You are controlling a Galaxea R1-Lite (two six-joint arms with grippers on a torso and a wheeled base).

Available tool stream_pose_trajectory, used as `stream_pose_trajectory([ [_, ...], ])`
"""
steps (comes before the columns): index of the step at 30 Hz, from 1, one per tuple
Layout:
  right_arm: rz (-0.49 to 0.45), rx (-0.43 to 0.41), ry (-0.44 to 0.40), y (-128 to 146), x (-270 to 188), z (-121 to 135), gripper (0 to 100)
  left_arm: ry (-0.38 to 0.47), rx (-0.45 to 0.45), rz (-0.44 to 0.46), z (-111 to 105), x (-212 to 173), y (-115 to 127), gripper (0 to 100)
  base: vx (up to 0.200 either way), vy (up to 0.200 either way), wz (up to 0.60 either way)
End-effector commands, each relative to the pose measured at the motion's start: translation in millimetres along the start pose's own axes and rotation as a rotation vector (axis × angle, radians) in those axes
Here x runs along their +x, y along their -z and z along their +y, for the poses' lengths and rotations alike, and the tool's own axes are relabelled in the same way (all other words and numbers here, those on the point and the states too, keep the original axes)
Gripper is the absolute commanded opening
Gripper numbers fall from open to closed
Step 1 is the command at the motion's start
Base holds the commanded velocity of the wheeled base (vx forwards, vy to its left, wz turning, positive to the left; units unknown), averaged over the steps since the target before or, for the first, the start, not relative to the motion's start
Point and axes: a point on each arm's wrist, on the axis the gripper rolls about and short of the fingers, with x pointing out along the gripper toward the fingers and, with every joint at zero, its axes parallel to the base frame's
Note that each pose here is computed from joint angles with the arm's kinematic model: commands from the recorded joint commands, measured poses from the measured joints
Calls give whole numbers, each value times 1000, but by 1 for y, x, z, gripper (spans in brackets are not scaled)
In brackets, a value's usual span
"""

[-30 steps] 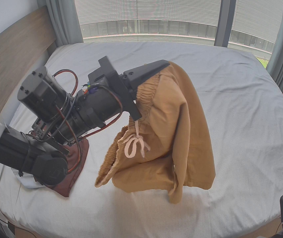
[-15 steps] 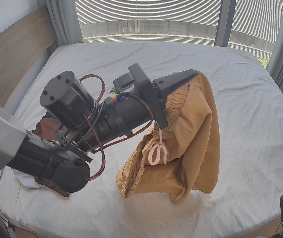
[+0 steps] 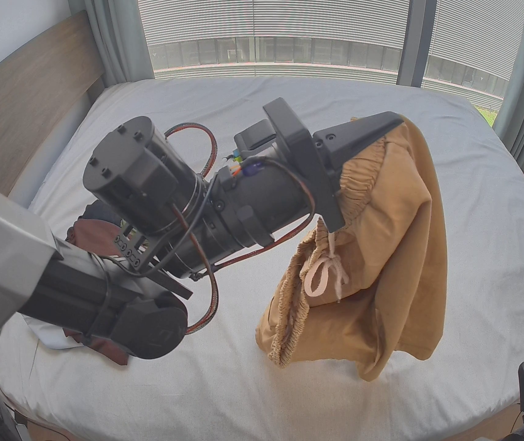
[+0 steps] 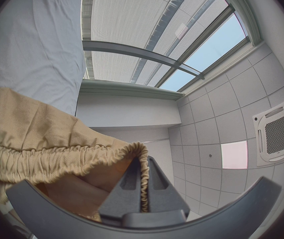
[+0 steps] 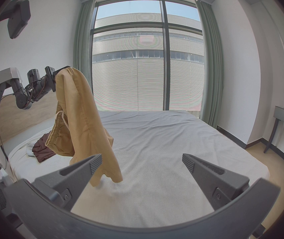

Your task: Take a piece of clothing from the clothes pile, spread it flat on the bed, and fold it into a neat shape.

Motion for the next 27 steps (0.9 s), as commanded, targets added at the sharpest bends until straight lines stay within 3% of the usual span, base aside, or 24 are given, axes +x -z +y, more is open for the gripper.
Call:
stream_pose_trajectory([
  [1, 1, -1, 0, 5, 0, 0, 100, -3, -15, 5, 5, 3, 2, 0, 0, 0, 0],
  [7, 1, -1, 0, 5, 0, 0, 100, -69, -27, -85, 34, -6, -10, 0, 0, 0, 0],
  [10, 1, -1, 0, 5, 0, 0, 100, -128, 43, -157, 52, -21, -29, 0, 0, 0, 0],
  [21, 1, -1, 0, 5, 0, 0, 100, -267, 259, -279, 66, -65, -62, 0, 0, 0, 0],
  [27, 1, -1, 0, 5, 0, 0, 100, -320, 318, -316, 67, -84, -72, 0, 0, 0, 0],
])
